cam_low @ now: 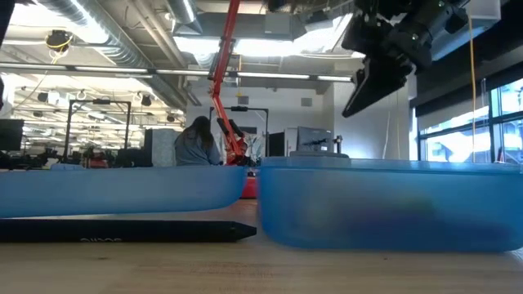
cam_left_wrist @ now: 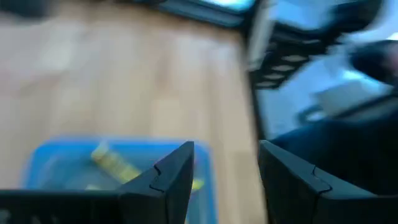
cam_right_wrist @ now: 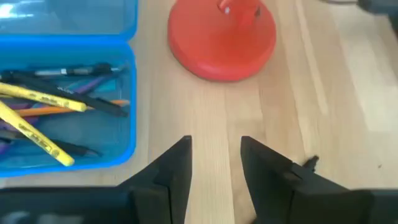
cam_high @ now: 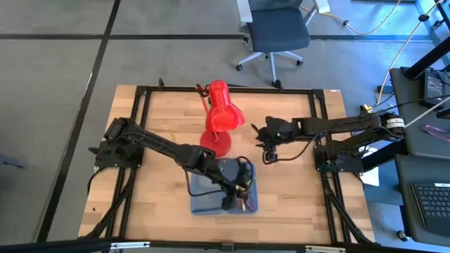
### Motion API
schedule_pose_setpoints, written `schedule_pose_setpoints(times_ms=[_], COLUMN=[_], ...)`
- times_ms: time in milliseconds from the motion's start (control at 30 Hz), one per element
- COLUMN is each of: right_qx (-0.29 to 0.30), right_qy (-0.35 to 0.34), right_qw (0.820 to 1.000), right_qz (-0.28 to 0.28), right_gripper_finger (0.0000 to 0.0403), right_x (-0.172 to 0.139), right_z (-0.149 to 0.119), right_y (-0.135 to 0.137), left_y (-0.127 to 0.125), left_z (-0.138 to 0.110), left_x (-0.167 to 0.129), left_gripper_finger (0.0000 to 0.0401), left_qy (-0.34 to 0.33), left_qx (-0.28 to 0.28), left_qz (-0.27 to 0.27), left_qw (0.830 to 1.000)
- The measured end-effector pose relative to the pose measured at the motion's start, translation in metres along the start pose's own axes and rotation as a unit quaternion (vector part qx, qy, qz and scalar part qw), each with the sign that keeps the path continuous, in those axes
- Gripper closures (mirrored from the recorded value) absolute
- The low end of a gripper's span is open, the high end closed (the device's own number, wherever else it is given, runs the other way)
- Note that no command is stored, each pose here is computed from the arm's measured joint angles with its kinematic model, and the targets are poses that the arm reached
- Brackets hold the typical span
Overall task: Pick & place school supplies into a supply box
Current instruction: Put the top black pen into the blue supply box
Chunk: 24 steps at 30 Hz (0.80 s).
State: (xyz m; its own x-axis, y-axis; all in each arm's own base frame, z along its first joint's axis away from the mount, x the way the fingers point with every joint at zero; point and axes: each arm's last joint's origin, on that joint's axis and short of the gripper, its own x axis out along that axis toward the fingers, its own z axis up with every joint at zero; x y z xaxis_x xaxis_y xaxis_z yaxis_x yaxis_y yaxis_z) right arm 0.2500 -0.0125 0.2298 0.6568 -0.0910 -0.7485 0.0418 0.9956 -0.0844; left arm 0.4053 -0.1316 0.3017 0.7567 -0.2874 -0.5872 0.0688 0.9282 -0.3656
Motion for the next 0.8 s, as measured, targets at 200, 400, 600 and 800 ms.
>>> schedule_pose_setpoints(times_ms=[200, 400, 600, 800], right_qx=[0.01, 0.053, 0.041, 0.124], right_qy=[0.013, 0.032, 0.038, 0.054], right_qw=[1.0, 0.998, 0.998, 0.984], right_qz=[-0.005, -0.02, -0.037, -0.116], right_gripper_finger=[0.0261, 0.0261, 0.0261, 0.0261], right_x=[0.001, 0.01, 0.038, 0.064], right_z=[-0.003, -0.006, -0.007, -0.016], right_y=[-0.005, -0.017, -0.031, -0.062], left_y=[0.024, 0.035, 0.053, 0.079], left_z=[-0.014, -0.034, -0.085, -0.139], left_x=[0.013, -0.03, -0.084, -0.117], left_gripper_finger=[0.0232, 0.0232, 0.0232, 0.0232], left_qy=[-0.038, -0.101, -0.188, -0.247], left_qx=[0.049, 0.089, 0.108, 0.09], left_qz=[-0.134, -0.115, -0.074, -0.031], left_qw=[0.989, 0.984, 0.973, 0.964])
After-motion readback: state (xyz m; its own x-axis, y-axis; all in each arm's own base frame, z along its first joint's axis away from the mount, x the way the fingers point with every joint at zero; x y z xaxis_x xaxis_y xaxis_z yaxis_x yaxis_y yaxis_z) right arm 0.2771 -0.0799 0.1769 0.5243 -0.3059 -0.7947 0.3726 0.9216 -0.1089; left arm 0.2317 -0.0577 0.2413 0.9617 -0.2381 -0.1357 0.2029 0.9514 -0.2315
